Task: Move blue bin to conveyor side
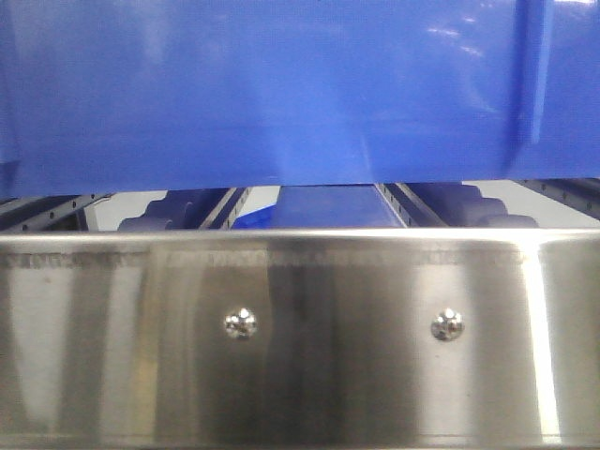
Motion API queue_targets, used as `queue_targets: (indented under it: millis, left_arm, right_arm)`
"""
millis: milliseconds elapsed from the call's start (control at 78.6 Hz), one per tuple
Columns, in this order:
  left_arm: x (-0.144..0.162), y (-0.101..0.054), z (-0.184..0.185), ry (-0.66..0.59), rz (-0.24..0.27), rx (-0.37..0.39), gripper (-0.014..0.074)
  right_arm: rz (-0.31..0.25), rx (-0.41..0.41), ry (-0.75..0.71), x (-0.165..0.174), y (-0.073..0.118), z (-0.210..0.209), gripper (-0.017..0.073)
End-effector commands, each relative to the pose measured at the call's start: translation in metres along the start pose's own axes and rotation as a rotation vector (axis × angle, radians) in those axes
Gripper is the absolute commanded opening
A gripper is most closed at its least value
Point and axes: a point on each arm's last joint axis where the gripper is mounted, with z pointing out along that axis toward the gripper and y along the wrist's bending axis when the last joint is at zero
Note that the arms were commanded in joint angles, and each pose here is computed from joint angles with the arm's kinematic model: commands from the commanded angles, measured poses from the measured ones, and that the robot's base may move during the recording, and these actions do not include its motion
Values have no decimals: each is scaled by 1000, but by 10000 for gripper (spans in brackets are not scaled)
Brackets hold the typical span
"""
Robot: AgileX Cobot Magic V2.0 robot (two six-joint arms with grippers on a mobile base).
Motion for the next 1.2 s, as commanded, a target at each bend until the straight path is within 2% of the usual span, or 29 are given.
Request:
queue_targets:
  millis: [0, 115, 204, 344, 534, 687, 802, 891, 1018, 1183]
  left_arm:
    - [-11, -2, 13, 30, -1, 28, 496]
    - [-26, -7, 35, 174, 1, 57, 496]
    - [-36, -10, 53, 299, 6, 66, 496]
    - [-52, -14, 85, 470, 14, 50, 496]
    - [-67, -21, 123, 666, 0, 48, 496]
    - [-72, -25, 154, 720, 30, 51, 496]
    - [-63, -26, 178, 764, 20, 65, 496]
    - [-53, -24, 191, 804, -1, 78, 496]
    - [-38, -16, 209, 856, -12, 45, 496]
    - [-23, -14, 226, 905, 15, 19, 496]
  right_arm:
    - [0, 1, -1, -6, 0, 11, 559]
    - [0, -7, 92, -22, 3, 25, 559]
    - [5, -46, 189, -39, 8, 40, 559]
    - [5, -114, 389, -60, 18, 70, 559]
    - [-9, -146, 605, -75, 27, 110, 559]
    - [-24, -157, 798, -81, 31, 135, 559]
    - [-22, -156, 955, -77, 33, 151, 559]
    - [-11, -150, 973, -74, 34, 167, 559]
    - [13, -134, 1014, -62, 35, 182, 559]
    - [0, -118, 1069, -44, 35, 197, 559]
